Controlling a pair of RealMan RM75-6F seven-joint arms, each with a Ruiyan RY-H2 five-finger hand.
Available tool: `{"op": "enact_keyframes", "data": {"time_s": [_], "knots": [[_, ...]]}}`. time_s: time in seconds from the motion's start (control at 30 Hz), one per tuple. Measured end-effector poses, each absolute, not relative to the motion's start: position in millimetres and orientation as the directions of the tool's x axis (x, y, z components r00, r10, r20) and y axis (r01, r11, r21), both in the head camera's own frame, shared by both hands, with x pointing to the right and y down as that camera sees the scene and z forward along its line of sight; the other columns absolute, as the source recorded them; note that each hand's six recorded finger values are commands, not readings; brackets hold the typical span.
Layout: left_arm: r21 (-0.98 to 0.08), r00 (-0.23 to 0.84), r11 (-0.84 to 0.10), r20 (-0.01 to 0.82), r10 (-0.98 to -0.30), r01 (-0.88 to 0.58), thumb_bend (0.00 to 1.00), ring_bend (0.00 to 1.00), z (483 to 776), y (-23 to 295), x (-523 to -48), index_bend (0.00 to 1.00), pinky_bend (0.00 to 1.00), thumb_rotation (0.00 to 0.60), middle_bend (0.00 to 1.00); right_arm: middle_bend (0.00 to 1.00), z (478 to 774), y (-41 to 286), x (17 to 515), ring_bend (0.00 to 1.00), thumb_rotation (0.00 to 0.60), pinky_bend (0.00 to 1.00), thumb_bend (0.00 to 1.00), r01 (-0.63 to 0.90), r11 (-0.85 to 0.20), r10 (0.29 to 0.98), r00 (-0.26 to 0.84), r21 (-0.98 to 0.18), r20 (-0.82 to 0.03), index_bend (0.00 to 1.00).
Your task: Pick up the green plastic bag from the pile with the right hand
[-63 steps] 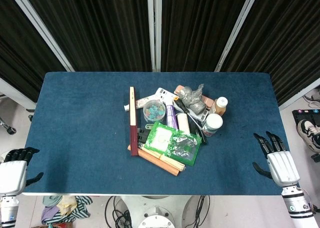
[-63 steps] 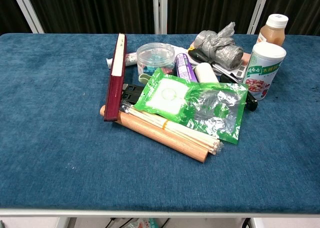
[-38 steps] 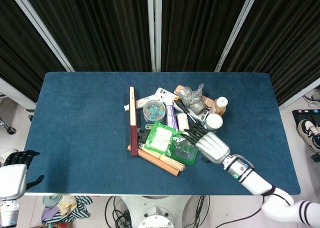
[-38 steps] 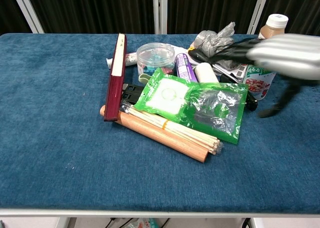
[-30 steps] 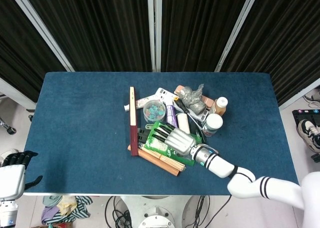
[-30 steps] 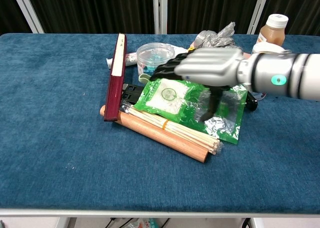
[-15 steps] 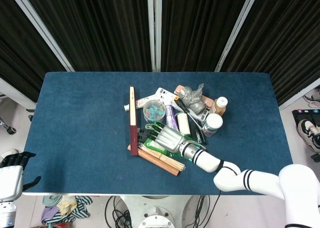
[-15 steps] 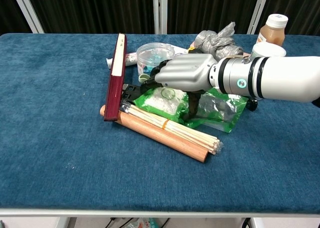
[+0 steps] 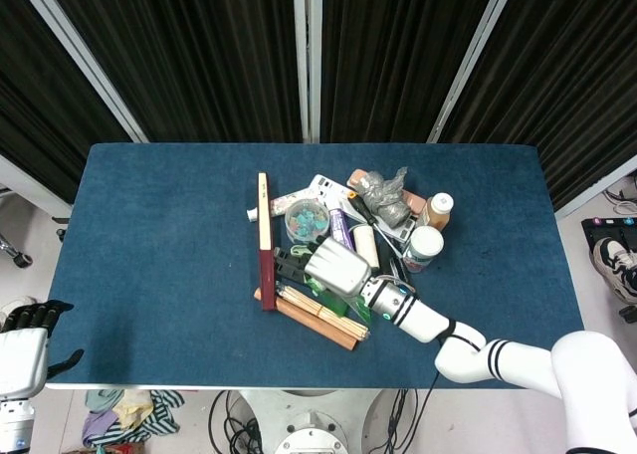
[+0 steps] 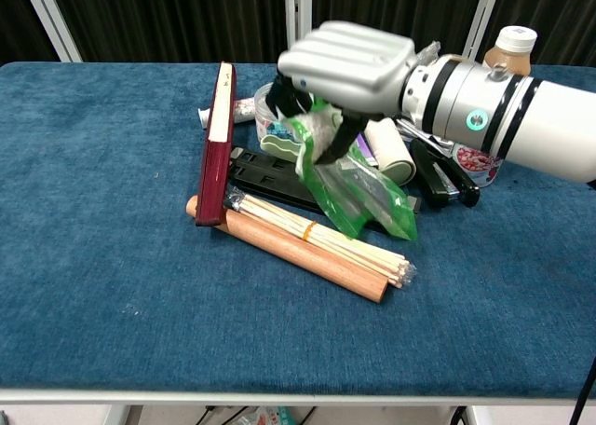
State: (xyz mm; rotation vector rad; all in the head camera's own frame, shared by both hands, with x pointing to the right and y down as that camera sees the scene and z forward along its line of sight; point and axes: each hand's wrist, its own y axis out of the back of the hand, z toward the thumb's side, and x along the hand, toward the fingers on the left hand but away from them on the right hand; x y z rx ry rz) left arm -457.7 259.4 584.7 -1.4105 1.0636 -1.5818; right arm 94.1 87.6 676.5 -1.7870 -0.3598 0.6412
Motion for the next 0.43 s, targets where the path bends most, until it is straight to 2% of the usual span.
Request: {"op": "enact_keyframes", "data": {"time_s": [0.17, 0.43], "knots": [[-0.931, -0.104, -0.365, 0.362, -0.926, 0.008, 0.10, 0.23, 581.6, 259.6, -454.8, 0.31, 0.22, 0.600, 0.28, 0.59, 652.8, 77.6, 75.0, 0.50, 0.600, 0.57, 0.53, 0.050, -0.301, 0.568, 0.811, -0.952, -0.137, 0.69], [-0.933, -0.113, -0.361, 0.357, -0.927, 0.011, 0.10, 0.23, 577.5, 262.0, -456.7, 0.31, 0.22, 0.600, 0.28, 0.58, 614.7, 74.7, 10.6, 0.50, 0.600, 0.57, 0.53, 0.264, -0.317, 0.571, 0.820, -0.911, 0.038, 0.69]]}}
